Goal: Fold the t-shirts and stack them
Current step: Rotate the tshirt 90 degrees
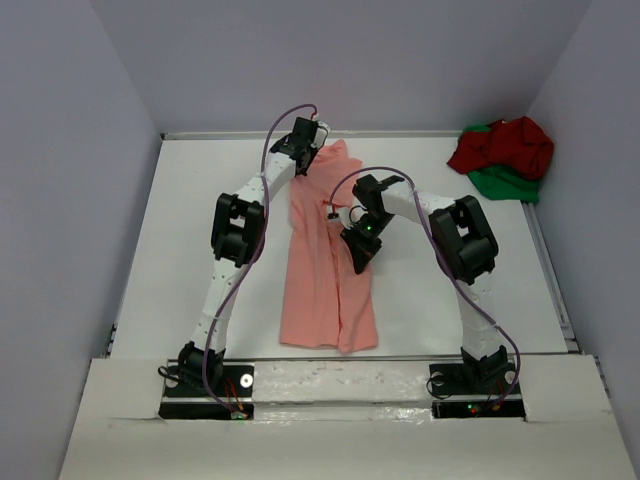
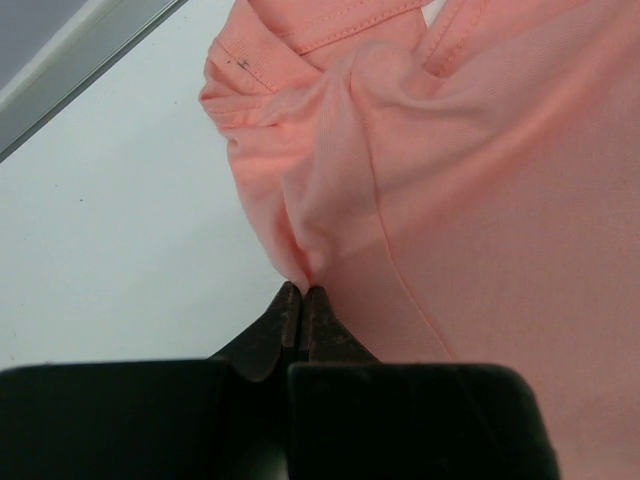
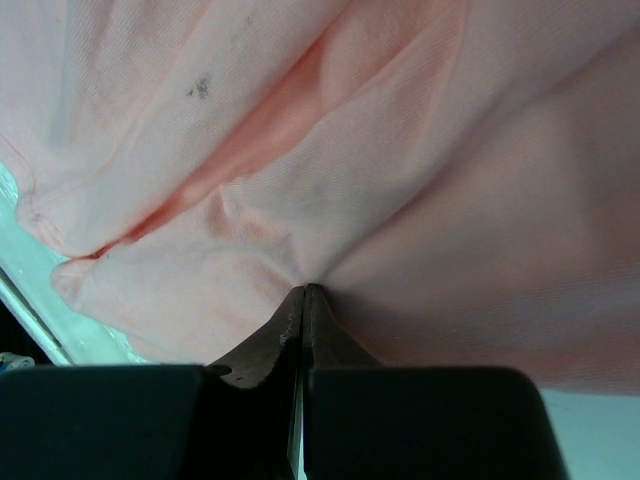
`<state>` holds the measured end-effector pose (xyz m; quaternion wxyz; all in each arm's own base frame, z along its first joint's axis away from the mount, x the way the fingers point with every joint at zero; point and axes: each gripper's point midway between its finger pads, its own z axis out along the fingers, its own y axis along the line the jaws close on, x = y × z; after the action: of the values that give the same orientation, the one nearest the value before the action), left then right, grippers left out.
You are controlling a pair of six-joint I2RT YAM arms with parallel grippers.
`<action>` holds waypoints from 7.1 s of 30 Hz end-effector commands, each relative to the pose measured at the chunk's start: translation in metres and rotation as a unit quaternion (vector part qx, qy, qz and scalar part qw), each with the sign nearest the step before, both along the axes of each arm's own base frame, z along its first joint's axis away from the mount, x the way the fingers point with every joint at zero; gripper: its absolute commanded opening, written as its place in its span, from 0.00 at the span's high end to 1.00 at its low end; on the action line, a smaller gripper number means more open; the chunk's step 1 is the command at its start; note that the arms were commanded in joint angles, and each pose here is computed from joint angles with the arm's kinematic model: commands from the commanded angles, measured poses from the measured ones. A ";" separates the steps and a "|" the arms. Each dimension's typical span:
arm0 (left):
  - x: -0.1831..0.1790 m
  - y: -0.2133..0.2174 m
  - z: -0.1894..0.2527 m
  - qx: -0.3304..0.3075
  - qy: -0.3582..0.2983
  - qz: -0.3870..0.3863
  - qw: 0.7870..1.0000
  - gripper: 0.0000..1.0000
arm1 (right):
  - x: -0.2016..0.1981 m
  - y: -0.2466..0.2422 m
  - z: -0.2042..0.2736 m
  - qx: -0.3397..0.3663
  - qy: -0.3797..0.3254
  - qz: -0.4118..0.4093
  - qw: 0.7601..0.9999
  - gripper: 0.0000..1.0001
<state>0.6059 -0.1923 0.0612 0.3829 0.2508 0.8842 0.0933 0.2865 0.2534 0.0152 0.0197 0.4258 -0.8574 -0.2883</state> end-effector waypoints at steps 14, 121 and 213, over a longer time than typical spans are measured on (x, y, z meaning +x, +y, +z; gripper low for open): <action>0.013 0.031 0.074 0.025 -0.079 0.045 0.996 1.00 | 0.000 -0.010 -0.044 -0.048 -0.022 0.034 0.998 1.00; -0.170 0.240 0.180 -0.144 -0.112 0.132 0.974 0.01 | -0.143 0.180 0.031 0.003 -0.169 0.358 0.918 0.21; -0.182 0.207 0.182 -0.179 -0.108 0.065 0.976 0.01 | -0.003 0.138 0.137 -0.089 -0.407 0.103 0.903 1.00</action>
<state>0.4214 0.0272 0.2239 0.4847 0.0858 0.8705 -0.0032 0.1777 0.4131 0.1188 -0.1338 0.6986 -0.6953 -0.1029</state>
